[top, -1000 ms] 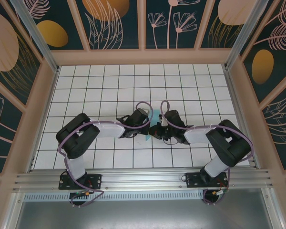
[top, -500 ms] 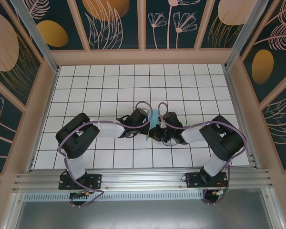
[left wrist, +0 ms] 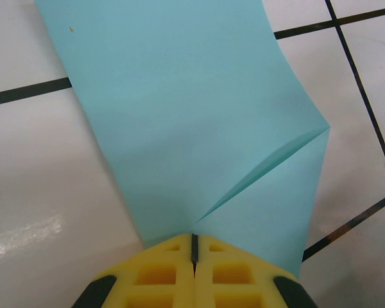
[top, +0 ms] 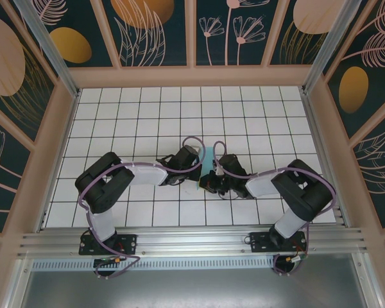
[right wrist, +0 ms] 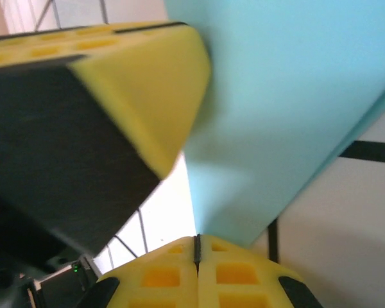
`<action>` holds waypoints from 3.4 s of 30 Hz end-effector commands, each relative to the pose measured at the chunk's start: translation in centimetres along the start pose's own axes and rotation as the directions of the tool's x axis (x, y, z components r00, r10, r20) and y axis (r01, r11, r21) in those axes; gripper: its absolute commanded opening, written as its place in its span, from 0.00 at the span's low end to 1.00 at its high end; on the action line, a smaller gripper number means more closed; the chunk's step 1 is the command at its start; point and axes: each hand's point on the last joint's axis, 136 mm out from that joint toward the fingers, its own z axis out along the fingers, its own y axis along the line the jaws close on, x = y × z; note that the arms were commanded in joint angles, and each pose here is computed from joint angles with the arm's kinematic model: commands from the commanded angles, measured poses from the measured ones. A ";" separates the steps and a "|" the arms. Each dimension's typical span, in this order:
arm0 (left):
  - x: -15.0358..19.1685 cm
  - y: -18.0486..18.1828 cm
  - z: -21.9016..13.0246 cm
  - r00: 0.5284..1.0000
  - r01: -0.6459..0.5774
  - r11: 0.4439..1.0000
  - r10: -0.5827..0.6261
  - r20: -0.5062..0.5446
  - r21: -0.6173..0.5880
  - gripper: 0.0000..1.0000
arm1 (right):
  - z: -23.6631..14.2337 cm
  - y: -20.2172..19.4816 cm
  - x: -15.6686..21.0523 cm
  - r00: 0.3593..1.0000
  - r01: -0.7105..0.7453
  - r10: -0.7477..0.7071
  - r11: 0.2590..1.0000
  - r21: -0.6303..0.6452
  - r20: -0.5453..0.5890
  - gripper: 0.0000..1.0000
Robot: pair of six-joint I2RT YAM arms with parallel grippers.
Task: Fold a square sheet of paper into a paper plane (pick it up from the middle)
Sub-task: Third fold the triangle at the center of the table.
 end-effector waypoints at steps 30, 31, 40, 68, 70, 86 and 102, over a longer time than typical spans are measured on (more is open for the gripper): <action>1.5 0.8 0.6 0.998 0.005 1.000 -0.006 -0.067 -0.020 0.00 | 0.6 1.5 0.8 0.999 0.054 -0.054 0.996 0.076 -0.001 0.06; 1.6 0.8 0.6 0.998 0.005 1.000 -0.006 -0.067 -0.020 0.00 | 0.5 2.1 0.7 0.998 0.061 -0.062 0.997 0.057 0.005 0.06; 1.4 0.6 0.5 0.998 0.008 1.000 -0.009 -0.067 -0.015 0.00 | 1.8 -2.2 1.5 0.999 0.007 0.001 0.983 0.184 -0.043 0.06; 0.9 0.3 0.4 0.998 0.002 1.000 -0.003 -0.066 -0.016 0.00 | -1.6 -4.1 -6.7 0.995 -0.025 0.009 0.986 0.164 0.098 0.06; 1.1 0.3 0.5 0.997 -0.002 1.000 0.001 -0.071 -0.018 0.00 | -1.7 -4.3 -6.8 0.996 -0.026 0.009 0.983 0.183 0.093 0.06; 1.2 0.6 0.5 0.997 -0.009 0.999 0.007 -0.075 -0.031 0.00 | -2.1 -5.1 -8.4 0.993 -0.034 0.015 0.986 0.164 0.116 0.07; 1.1 0.6 0.5 0.997 -0.011 0.999 0.009 -0.077 -0.032 0.00 | -2.5 -4.3 -10.3 0.991 -0.026 0.007 0.990 0.137 0.137 0.08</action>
